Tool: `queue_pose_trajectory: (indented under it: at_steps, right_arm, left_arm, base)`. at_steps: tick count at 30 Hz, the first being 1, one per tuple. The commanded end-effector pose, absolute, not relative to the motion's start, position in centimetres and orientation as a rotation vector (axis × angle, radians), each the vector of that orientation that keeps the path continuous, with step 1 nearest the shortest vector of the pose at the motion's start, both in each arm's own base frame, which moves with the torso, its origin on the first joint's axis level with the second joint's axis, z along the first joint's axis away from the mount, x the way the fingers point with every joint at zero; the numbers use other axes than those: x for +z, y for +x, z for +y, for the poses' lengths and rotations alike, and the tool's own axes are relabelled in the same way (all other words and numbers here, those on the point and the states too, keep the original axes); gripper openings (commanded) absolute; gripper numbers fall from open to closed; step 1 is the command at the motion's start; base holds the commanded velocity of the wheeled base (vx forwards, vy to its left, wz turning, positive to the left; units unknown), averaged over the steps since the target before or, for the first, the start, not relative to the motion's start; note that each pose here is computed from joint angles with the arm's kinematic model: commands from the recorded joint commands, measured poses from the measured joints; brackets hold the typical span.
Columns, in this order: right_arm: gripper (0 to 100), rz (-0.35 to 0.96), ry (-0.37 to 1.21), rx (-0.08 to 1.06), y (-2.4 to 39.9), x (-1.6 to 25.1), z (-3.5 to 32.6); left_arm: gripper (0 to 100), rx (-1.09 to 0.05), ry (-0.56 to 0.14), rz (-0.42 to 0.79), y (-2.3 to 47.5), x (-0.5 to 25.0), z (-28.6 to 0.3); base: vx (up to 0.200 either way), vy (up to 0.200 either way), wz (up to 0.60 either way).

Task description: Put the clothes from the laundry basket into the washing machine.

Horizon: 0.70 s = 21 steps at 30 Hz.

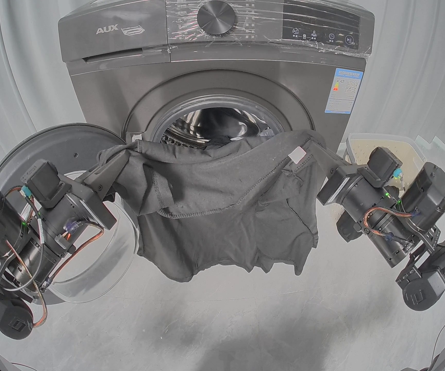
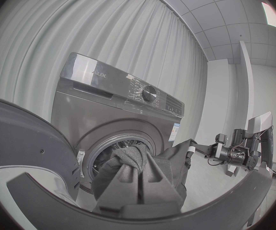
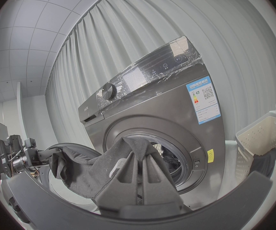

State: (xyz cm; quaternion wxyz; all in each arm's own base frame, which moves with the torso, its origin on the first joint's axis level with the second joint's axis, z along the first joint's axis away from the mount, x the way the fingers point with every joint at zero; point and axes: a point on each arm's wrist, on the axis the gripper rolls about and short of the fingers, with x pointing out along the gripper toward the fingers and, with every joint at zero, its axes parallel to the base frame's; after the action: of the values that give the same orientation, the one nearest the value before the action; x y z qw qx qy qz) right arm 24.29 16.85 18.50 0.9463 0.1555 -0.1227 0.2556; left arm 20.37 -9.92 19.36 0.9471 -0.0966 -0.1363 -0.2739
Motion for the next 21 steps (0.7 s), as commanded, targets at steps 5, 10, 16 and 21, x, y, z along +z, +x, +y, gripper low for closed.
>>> queue_pose_trajectory:
  at_steps: [5,10,16,21]
  right_arm:
    - [0,-0.3,0.338,0.519,24.2,19.9,16.9]
    - [0,-0.305,0.34,0.506,24.2,20.0,16.7]
    - [0,-0.301,0.338,0.504,24.1,19.9,16.6]
    - [0,-0.3,0.338,0.505,24.1,19.9,16.6]
  left_arm:
    - [0,-0.566,-0.2,-0.29,20.3,19.7,-10.1]
    - [0,-0.564,-0.211,-0.332,20.4,20.7,-10.1]
    - [0,-0.557,-0.212,-0.337,20.5,20.8,-10.0]
    - [0,-0.557,-0.213,-0.332,20.5,20.7,-10.0]
  base:
    - [0.0,0.0,0.0]
    - [0.0,0.0,0.0]
    - [0.0,0.0,0.0]
    - [0.0,0.0,0.0]
